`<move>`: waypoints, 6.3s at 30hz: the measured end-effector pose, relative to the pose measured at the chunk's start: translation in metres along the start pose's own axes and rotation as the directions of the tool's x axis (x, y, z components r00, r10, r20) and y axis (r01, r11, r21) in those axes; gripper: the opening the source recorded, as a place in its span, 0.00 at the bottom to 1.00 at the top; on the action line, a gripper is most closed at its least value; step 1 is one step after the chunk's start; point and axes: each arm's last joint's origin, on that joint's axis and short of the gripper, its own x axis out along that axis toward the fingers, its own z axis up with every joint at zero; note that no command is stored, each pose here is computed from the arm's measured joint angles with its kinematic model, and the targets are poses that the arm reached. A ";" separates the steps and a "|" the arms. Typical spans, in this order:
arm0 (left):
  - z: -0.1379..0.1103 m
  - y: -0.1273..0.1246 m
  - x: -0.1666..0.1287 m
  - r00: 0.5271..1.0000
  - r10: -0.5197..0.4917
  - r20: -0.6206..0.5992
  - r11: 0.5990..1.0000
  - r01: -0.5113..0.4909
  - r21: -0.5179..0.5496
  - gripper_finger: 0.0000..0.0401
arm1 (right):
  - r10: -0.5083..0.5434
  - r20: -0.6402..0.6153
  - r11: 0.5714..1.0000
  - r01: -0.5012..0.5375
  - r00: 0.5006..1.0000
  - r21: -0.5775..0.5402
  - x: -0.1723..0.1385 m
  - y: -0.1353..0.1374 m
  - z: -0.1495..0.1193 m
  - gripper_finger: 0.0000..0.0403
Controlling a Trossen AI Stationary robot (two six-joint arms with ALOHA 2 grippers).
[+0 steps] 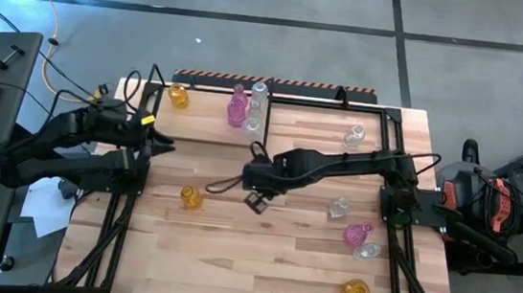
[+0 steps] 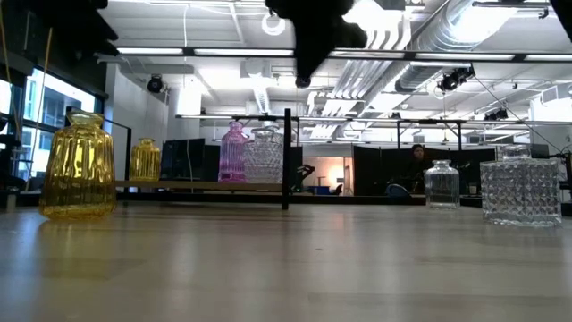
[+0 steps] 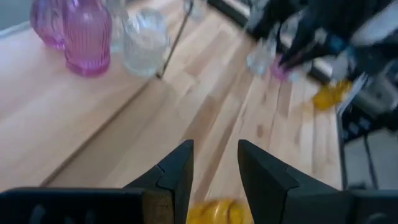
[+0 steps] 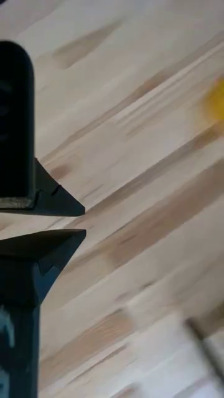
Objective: Sort vases onto shelf
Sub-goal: Put the pink vase on the shelf aligned with the other pink vases
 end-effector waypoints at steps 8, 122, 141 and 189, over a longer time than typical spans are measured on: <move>0.017 -0.006 -0.002 0.982 -0.041 0.185 0.997 0.054 -0.062 0.29 | -0.174 -0.230 0.978 0.140 0.957 -0.156 -0.019 -0.004 -0.042 0.07; 0.015 -0.005 -0.001 0.987 -0.036 0.157 0.999 0.036 0.008 0.29 | -0.137 -0.371 0.824 0.314 0.918 0.471 -0.038 -0.050 -0.228 0.47; 0.015 -0.005 -0.001 0.987 -0.038 0.157 0.999 0.039 -0.001 0.29 | -0.116 -0.393 0.860 0.290 0.912 0.419 -0.037 -0.050 -0.229 0.05; 0.021 -0.001 0.043 0.996 0.001 -0.088 0.999 0.002 0.035 0.29 | 0.237 0.333 0.956 -0.158 0.913 -0.248 0.025 -0.058 0.127 0.00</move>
